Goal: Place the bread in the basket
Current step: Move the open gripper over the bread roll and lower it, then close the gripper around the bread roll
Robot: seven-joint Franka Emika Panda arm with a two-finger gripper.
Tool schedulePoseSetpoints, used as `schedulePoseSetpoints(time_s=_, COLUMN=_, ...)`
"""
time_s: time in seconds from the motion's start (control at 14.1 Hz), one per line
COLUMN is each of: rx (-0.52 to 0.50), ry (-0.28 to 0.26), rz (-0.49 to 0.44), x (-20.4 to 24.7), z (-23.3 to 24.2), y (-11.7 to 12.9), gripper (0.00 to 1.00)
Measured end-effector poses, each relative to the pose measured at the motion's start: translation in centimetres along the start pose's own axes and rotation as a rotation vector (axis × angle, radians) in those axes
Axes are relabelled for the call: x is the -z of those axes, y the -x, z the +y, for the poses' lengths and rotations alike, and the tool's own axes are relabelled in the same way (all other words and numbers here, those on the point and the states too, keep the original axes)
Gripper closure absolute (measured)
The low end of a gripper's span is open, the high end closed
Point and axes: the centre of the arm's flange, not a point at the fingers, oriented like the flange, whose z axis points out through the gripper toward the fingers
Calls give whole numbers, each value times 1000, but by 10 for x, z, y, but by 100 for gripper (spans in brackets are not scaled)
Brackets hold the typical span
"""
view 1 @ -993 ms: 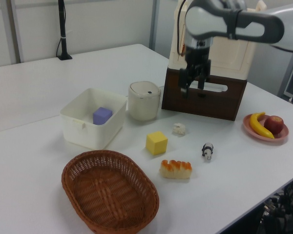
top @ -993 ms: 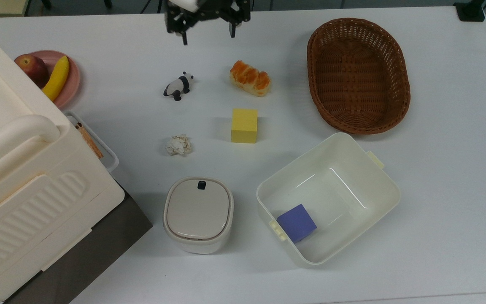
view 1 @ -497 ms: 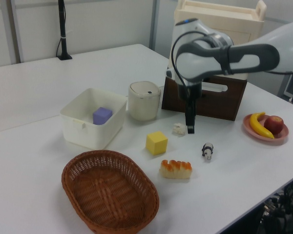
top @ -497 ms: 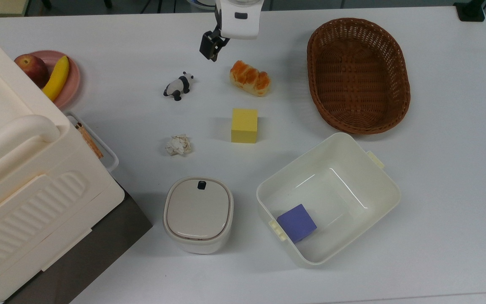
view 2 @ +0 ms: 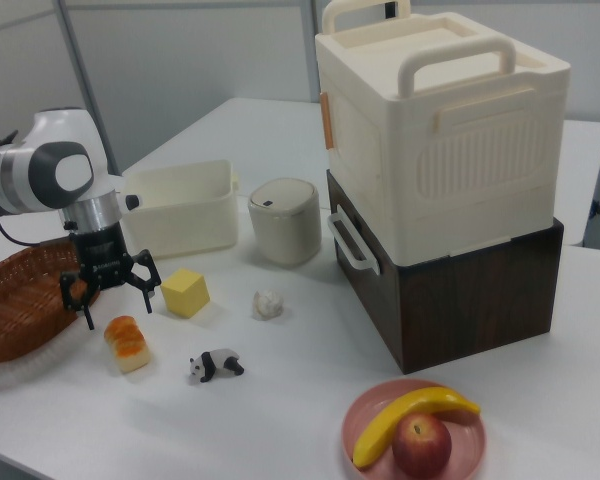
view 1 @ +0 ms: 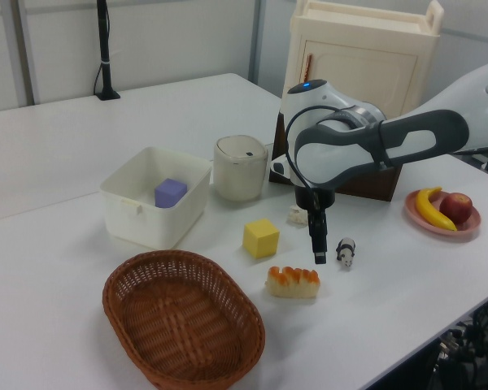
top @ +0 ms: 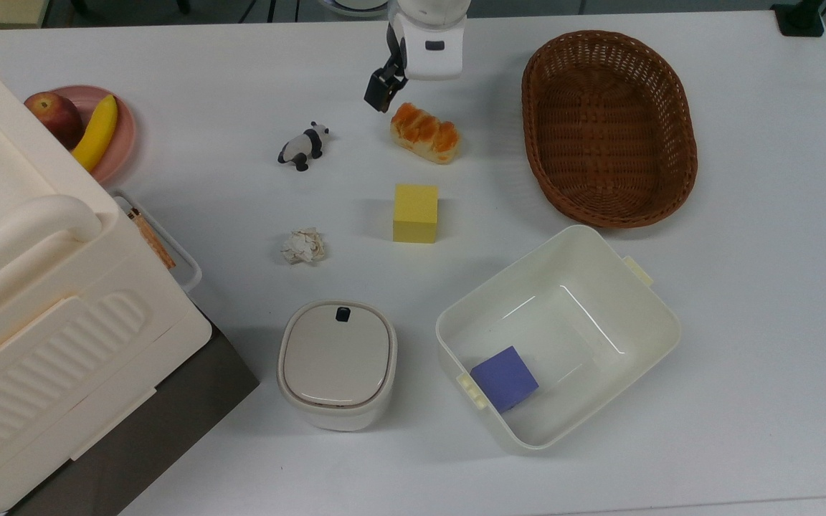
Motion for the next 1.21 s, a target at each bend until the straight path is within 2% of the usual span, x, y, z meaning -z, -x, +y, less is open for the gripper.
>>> schedulePoseSetpoints(time_s=0.28, rx=8, ry=10, rz=-44, x=-36, z=-10, y=-28, gripper=0)
schedulePoseSetpoints(time_s=0.57, rx=9, ry=14, rz=-90, x=-59, z=-16, y=-43, gripper=0)
schedulePoseSetpoints(time_s=0.71, rx=0, ry=42, rz=-119, x=-69, z=-14, y=-47, gripper=8)
schedulePoseSetpoints(time_s=0.99, rx=-44, ry=70, rz=-105, x=-62, z=-13, y=-55, gripper=56)
schedulePoseSetpoints(time_s=1.06, rx=-46, ry=71, rz=-103, x=-61, z=-12, y=-55, gripper=63)
schedulePoseSetpoints(time_s=1.14, rx=-48, ry=72, rz=-102, x=-60, z=-12, y=-56, gripper=75)
schedulePoseSetpoints(time_s=1.21, rx=-52, ry=74, rz=-99, x=-59, z=-11, y=-56, gripper=79)
